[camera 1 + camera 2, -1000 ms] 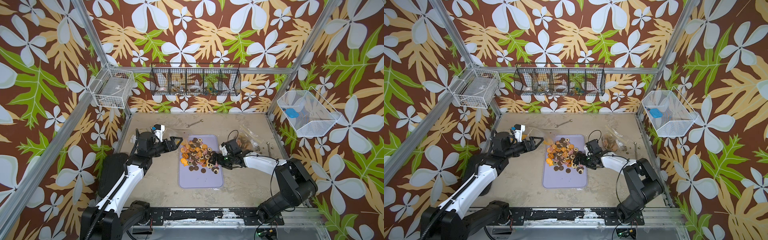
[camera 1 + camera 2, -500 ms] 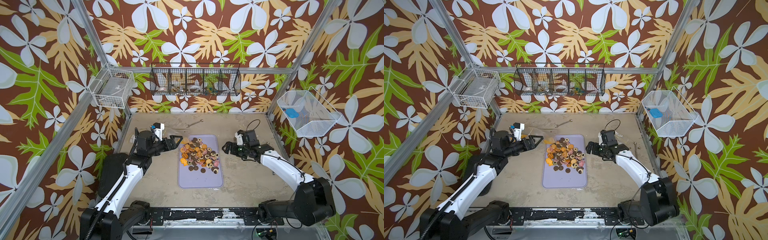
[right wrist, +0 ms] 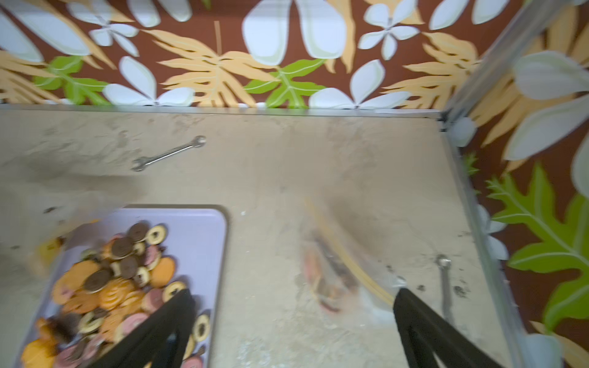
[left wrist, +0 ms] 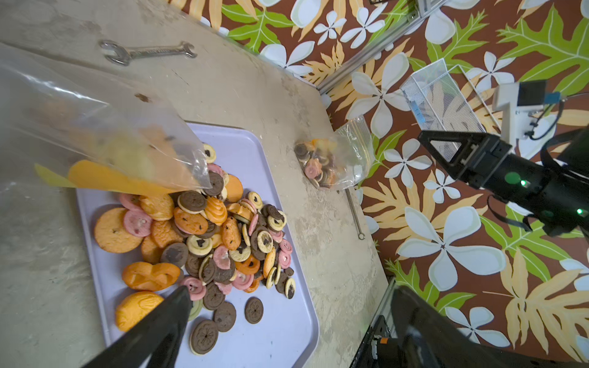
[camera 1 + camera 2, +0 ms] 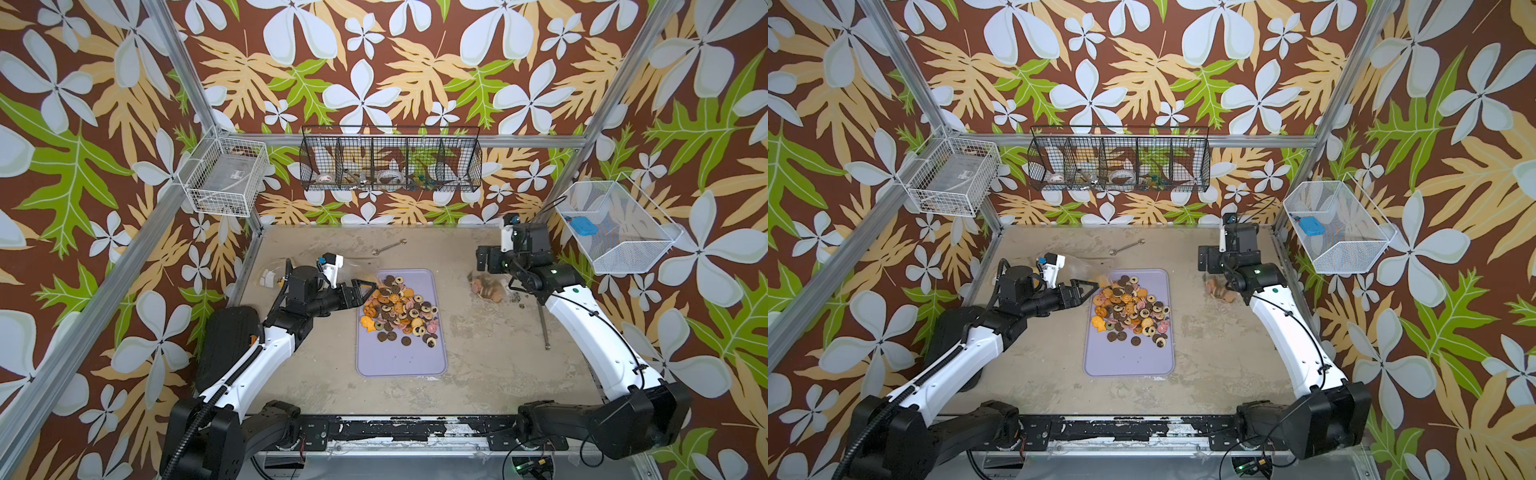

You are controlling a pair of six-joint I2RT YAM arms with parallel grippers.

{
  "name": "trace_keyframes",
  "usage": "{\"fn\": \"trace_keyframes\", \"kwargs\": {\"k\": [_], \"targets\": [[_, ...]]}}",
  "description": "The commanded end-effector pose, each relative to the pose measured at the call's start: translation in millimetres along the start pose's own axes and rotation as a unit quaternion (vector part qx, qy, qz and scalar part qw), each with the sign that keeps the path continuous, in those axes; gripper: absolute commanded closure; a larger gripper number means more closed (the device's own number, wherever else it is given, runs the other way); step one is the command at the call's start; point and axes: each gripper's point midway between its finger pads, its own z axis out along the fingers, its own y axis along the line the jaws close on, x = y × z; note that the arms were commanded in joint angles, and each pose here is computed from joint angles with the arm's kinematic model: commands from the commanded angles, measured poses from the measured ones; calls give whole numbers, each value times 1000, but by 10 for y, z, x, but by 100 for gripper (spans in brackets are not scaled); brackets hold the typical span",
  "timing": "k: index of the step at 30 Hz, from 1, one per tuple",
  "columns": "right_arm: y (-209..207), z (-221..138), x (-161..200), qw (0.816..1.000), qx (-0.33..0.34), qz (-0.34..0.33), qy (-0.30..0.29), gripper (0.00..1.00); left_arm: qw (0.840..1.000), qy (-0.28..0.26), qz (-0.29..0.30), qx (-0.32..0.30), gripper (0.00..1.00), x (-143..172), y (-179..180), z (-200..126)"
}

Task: Pour cookies out of the ziploc bag
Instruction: Move the tray at the center of the board.

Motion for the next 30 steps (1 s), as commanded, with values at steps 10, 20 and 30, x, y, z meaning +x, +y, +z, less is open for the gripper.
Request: {"fn": "trace_keyframes", "kwargs": {"k": [10,20,30], "targets": [[-458,537,-75,995,-101,-1,10,27,998,47,19,39,0,271,-230,242],[-367,996,372,978,-171,55,107,46,997,61,18,49,0,343,-241,282],[-269,894,433,973,-193,75,105,46,997,67,16,46,0,422,-178,288]]}}
